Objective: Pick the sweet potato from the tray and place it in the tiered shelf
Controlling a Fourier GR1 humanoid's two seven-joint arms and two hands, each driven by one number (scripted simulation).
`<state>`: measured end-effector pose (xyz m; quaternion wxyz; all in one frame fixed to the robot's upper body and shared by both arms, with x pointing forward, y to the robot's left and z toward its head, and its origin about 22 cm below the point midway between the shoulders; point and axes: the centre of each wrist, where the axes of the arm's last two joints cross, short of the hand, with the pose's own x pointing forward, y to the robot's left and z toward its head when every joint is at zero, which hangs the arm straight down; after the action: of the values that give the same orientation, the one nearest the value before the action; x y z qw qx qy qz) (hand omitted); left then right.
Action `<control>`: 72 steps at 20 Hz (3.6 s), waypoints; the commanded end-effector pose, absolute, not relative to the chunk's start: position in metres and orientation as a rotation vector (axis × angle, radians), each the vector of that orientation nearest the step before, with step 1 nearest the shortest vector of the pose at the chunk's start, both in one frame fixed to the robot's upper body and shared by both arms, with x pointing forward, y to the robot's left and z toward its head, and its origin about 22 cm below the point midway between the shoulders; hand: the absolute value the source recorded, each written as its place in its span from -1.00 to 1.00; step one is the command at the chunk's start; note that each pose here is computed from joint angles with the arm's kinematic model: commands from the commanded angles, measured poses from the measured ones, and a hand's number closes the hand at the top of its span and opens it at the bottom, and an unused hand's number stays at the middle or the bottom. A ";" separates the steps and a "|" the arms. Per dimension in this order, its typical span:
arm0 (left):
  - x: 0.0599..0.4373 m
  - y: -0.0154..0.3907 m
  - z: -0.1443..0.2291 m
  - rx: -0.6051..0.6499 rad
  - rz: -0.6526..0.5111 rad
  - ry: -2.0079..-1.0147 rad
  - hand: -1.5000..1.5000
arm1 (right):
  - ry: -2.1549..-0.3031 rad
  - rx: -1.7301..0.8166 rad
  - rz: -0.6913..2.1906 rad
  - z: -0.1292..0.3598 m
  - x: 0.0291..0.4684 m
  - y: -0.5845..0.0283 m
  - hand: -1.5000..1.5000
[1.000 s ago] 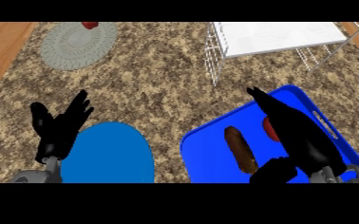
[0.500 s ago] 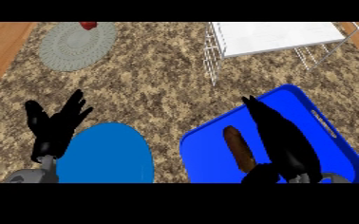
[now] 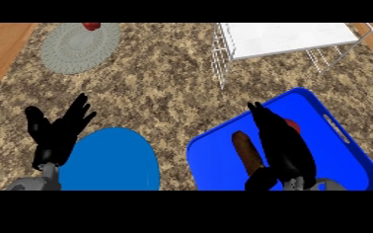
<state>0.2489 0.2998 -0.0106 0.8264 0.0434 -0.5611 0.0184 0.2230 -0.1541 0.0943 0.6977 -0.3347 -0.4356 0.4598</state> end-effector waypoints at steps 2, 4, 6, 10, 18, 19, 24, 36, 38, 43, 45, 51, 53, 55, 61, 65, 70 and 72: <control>0.246 0.308 -0.028 0.072 0.050 -1.118 0.00 | -0.886 -0.832 1.025 0.065 0.225 -0.148 -1.00; 0.245 0.315 -0.030 0.093 0.056 -1.097 0.00 | -0.862 -0.846 1.022 0.073 0.230 -0.153 -1.00; 0.262 0.305 -0.023 0.093 0.054 -1.113 0.00 | -0.880 -0.842 1.014 0.066 0.242 -0.158 -1.00; 0.255 0.276 -0.030 0.084 0.048 -1.129 0.00 | -0.945 -0.835 1.001 0.041 0.227 -0.154 -1.00; 0.255 0.274 -0.028 0.093 0.042 -1.115 0.00 | -0.979 -0.823 1.010 0.032 0.248 -0.142 -1.00; 0.261 0.296 -0.011 0.081 0.058 -1.103 0.00 | -0.981 -0.813 1.008 0.020 0.244 -0.157 -1.00; 0.242 0.276 -0.027 0.071 0.040 -1.107 0.00 | -0.891 -0.707 1.330 0.020 0.245 -0.146 1.00; 0.247 0.292 -0.031 0.087 0.058 -1.128 0.00 | -1.183 -0.558 1.247 0.044 0.238 -0.152 1.00; 0.248 0.301 -0.025 0.095 0.029 -1.113 0.00 | -1.222 -0.465 1.256 0.051 0.259 -0.149 1.00; 0.251 0.292 -0.025 0.108 0.065 -1.120 0.00 | -1.403 -0.365 1.130 0.093 0.266 -0.167 1.00; 0.242 0.286 -0.035 0.096 0.065 -1.098 0.00 | -1.518 -0.437 1.120 0.130 0.263 -0.170 1.00; 0.246 0.292 -0.016 0.097 0.046 -1.118 0.00 | -1.699 -0.585 0.911 0.210 0.236 -0.177 1.00; 0.243 0.293 -0.028 0.118 0.062 -1.079 0.00 | -1.705 -0.621 0.863 0.238 0.217 -0.182 1.00; 0.247 0.293 -0.031 0.102 0.052 -1.107 0.00 | -1.696 -0.656 0.854 0.259 0.214 -0.190 1.00; 0.249 0.310 -0.007 0.098 0.047 -1.103 0.00 | -1.722 -0.702 0.737 0.322 0.236 -0.213 1.00; 0.246 0.293 -0.028 0.092 0.040 -1.111 0.00 | -1.696 -0.713 0.652 0.350 0.271 -0.233 1.00; 0.254 0.290 -0.023 0.086 0.051 -1.122 0.00 | -1.706 -0.735 0.577 0.389 0.302 -0.244 1.00; 0.249 0.308 -0.027 0.079 0.036 -1.104 0.00 | -1.712 -0.729 0.555 0.410 0.304 -0.250 1.00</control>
<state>0.2553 0.2948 -0.0089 0.8261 0.0440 -0.5615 0.0177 0.2927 -0.2347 0.3764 0.5539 -0.3084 -0.7283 0.2602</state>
